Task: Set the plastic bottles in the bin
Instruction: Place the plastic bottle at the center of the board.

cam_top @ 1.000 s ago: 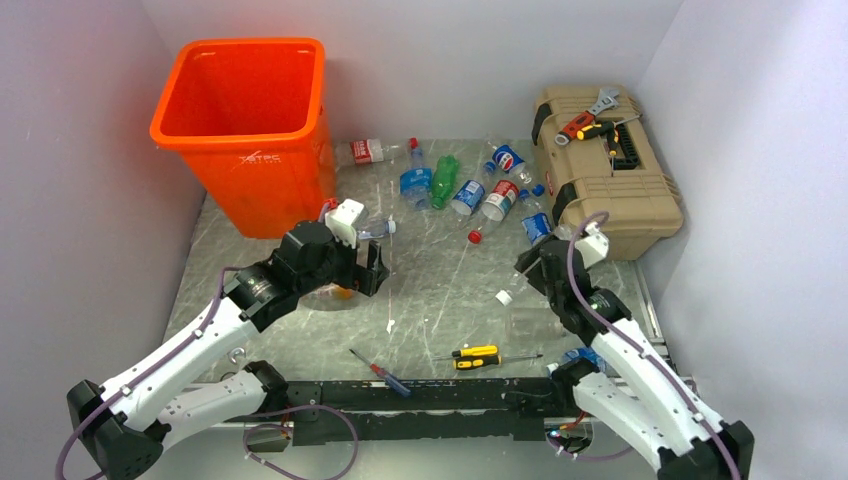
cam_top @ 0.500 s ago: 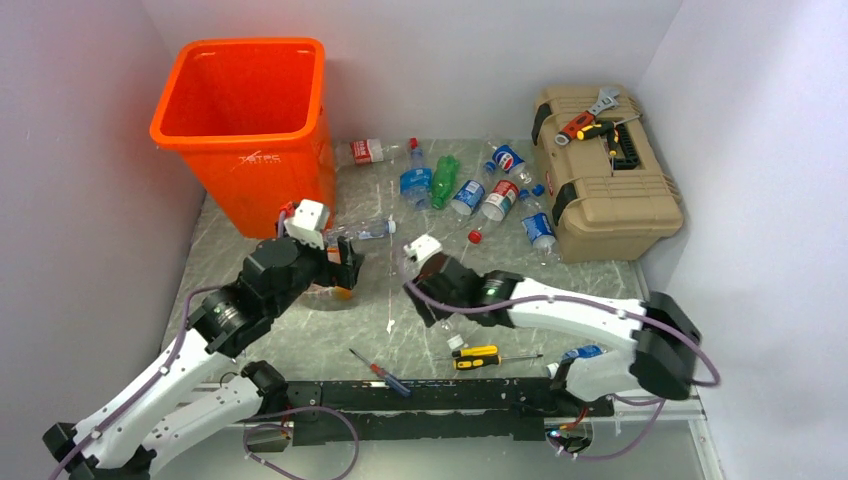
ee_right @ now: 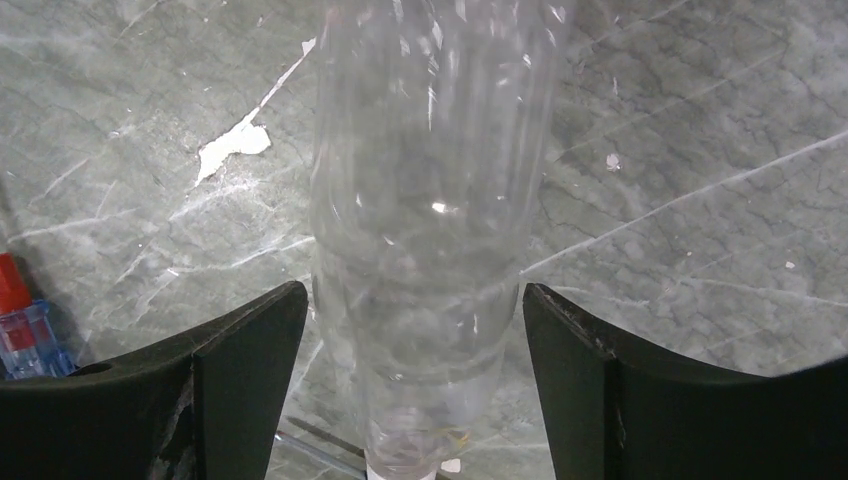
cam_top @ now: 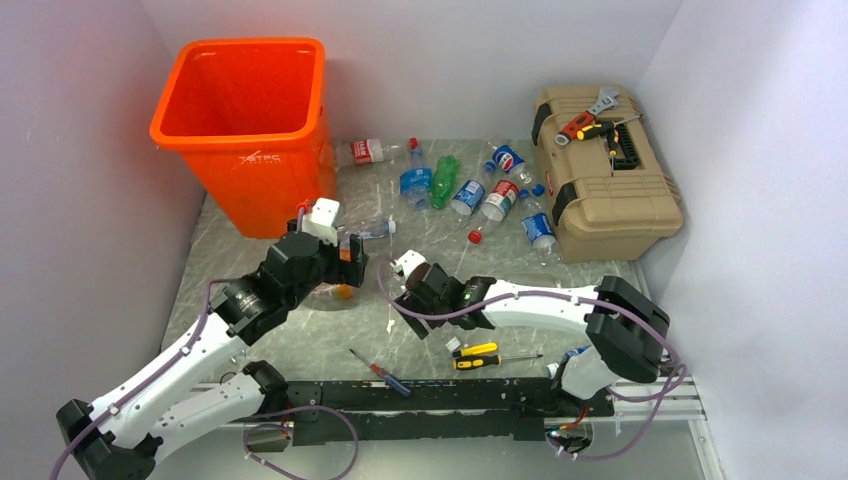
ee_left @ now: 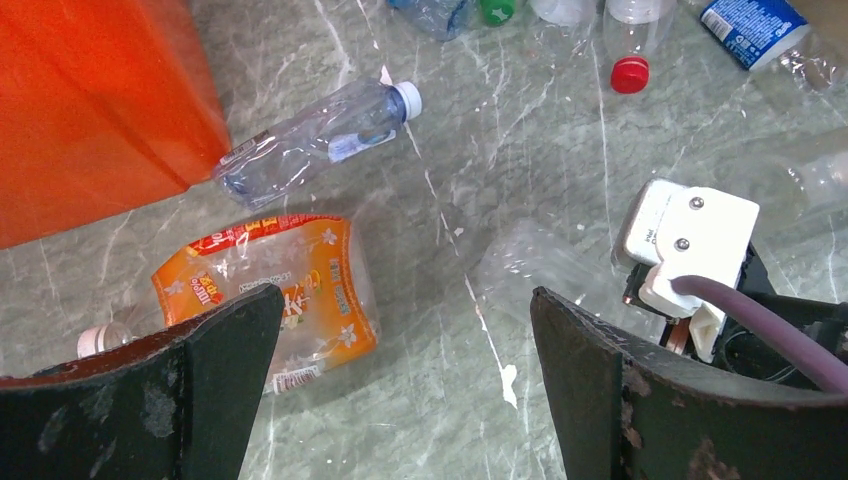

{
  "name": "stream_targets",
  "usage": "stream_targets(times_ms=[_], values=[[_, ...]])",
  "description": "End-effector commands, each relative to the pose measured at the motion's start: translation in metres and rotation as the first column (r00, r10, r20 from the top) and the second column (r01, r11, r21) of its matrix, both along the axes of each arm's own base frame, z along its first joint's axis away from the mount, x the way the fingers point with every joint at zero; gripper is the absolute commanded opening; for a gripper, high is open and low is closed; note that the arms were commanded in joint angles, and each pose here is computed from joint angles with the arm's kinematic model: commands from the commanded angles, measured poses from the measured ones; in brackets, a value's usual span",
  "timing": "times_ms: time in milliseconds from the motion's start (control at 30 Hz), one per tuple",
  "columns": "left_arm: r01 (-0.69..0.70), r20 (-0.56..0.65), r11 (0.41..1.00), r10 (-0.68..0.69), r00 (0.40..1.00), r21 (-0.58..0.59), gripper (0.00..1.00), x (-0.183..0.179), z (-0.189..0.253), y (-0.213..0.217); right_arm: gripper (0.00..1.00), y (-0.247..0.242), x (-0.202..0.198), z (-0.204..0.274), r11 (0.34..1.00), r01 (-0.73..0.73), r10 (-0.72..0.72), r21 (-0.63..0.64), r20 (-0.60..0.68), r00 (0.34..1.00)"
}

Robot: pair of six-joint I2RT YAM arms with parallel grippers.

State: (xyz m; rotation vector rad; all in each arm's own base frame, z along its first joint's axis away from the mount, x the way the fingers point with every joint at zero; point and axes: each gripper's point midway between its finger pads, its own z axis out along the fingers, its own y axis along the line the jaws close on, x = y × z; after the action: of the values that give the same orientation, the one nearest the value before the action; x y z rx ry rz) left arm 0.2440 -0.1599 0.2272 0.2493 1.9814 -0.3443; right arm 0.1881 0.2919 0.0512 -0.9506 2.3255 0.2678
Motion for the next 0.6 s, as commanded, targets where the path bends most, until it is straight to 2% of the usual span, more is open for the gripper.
stream_targets(times_ms=[0,200,333,400,500,567], values=[[0.002,0.041,0.999,0.000,0.999,-0.038,1.00,0.002,0.018,-0.003,0.85,0.006,0.003,-0.001,0.999,0.010,-0.010,0.034,0.018,1.000],[0.002,0.039,0.999,0.000,0.999,-0.035,1.00,0.002,0.016,-0.003,0.88,-0.011,0.007,0.018,0.987,0.150,-0.153,0.058,0.050,0.987],[0.032,0.022,0.999,-0.032,0.999,-0.022,0.99,0.007,0.005,-0.013,0.88,-0.015,-0.010,0.050,0.941,0.246,-0.255,0.234,0.008,0.967],[0.068,-0.013,0.998,-0.068,0.998,-0.010,0.99,0.009,-0.004,-0.024,0.86,-0.010,-0.023,0.064,0.913,0.233,-0.231,0.335,-0.047,0.972],[0.127,-0.102,0.992,-0.127,0.987,0.001,1.00,0.011,-0.022,-0.043,0.75,0.003,-0.048,0.076,0.893,0.165,-0.130,0.419,-0.110,0.985],[0.182,-0.178,0.983,-0.182,0.967,-0.013,0.98,0.012,-0.033,-0.060,0.64,0.007,-0.062,0.074,0.910,0.126,-0.088,0.395,-0.113,0.990]])
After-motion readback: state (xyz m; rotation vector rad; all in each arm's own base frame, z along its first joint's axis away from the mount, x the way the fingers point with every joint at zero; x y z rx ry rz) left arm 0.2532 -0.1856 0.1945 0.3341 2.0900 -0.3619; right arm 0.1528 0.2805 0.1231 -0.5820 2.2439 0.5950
